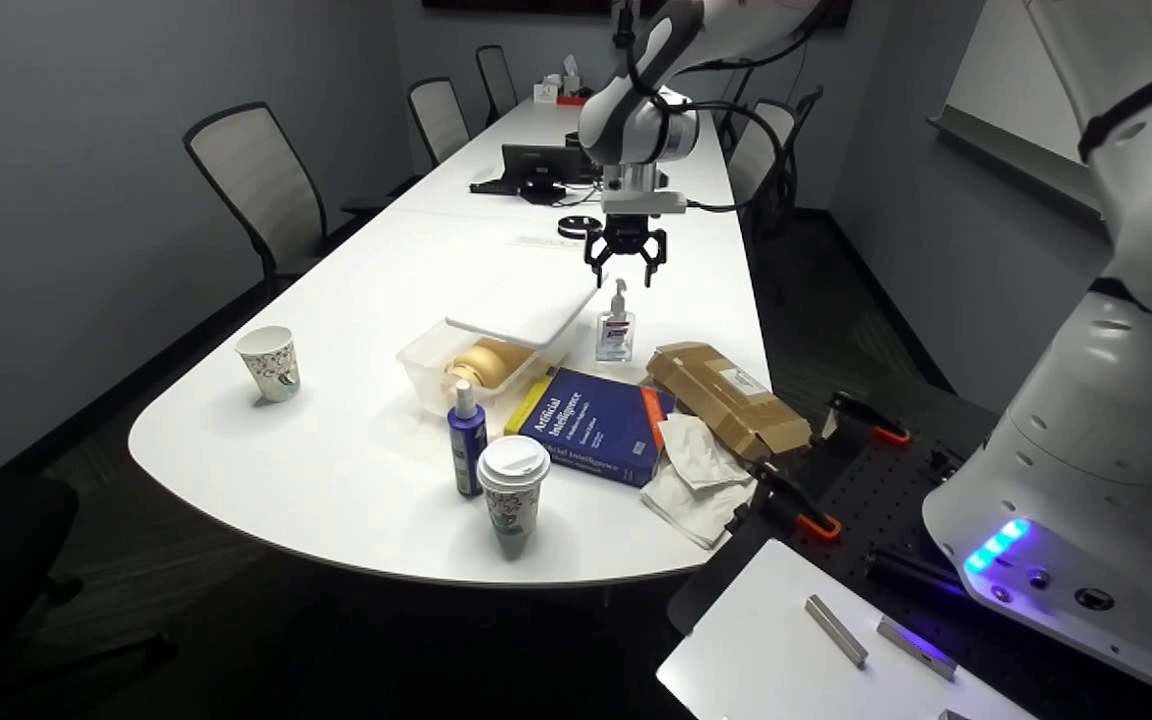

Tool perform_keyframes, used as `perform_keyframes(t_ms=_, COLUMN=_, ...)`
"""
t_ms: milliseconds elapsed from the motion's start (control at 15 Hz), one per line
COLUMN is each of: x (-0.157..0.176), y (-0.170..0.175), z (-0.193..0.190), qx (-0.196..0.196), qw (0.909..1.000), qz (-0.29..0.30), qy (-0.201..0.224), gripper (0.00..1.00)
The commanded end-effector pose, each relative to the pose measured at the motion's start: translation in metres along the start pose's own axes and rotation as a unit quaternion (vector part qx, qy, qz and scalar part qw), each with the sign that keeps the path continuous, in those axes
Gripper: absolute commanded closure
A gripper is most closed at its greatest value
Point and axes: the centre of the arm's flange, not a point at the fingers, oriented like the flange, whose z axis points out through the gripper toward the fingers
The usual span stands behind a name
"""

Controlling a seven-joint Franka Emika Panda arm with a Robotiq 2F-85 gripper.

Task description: Put the transparent bottle in the bowl

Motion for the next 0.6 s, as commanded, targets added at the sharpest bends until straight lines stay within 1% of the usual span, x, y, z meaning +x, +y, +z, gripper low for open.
perform_keyframes(t_ms=0, x=-0.0031, y=-0.0029, z=-0.0004, qx=-0.001, qw=0.9998, qz=0.012, qy=-0.014, gripper=0.34)
perform_keyframes(t_ms=533, x=-0.0017, y=-0.0088, z=-0.0037, qx=-0.005, qw=1.0, qz=0.007, qy=-0.004, gripper=0.95)
